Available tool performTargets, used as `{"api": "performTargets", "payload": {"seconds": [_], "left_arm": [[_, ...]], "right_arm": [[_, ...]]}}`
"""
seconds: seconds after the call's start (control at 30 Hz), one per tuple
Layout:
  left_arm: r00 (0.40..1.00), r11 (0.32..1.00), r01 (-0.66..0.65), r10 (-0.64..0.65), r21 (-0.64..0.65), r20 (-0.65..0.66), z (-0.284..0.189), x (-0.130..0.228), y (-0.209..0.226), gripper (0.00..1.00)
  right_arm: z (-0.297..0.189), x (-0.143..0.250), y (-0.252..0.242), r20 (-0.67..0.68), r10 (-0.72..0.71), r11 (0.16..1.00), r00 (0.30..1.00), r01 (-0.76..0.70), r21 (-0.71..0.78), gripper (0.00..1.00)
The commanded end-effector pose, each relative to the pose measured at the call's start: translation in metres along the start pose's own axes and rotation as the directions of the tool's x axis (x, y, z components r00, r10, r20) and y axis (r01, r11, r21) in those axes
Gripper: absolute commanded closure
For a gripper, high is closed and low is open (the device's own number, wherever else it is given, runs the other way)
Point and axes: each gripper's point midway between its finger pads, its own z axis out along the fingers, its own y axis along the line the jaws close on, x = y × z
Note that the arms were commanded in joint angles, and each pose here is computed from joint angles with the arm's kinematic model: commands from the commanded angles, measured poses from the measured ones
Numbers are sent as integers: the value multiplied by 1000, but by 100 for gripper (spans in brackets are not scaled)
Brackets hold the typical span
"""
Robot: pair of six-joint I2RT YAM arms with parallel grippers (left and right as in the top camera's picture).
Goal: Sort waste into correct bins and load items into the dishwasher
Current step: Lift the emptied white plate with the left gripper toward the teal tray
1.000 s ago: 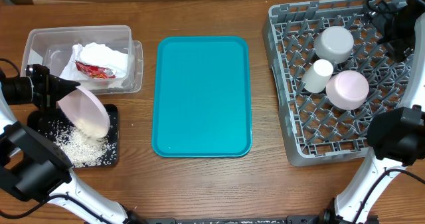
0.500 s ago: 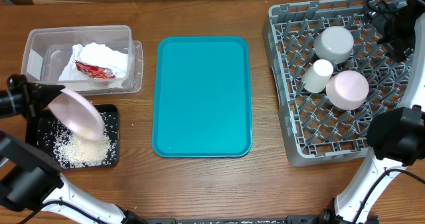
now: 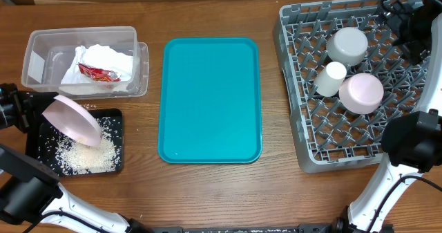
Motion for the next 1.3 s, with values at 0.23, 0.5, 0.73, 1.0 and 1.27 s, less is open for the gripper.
{"api": "performTargets", "payload": {"seconds": [0.23, 0.5, 0.73, 1.0, 1.27], "left_arm": [[998, 996, -67, 66, 63, 17, -4, 6, -16, 96], [999, 995, -43, 43, 95, -2, -6, 11, -19, 96], [998, 994, -57, 57, 91, 5, -5, 10, -20, 96], [999, 998, -49, 49, 33, 4, -3, 13, -12, 96], [994, 993, -113, 113, 45, -9, 3, 36, -33, 96]], "right_arm": [[-2, 0, 2, 3, -1, 1000, 1000, 1, -9, 0], [-2, 0, 2, 3, -1, 1000, 1000, 1, -9, 0], [-2, 0, 2, 3, -1, 1000, 1000, 1, -9, 0], [-2, 1, 2, 3, -1, 1000, 1000, 1, -9, 0], [-2, 0, 2, 3, -1, 1000, 1000, 1, -9, 0]]}}
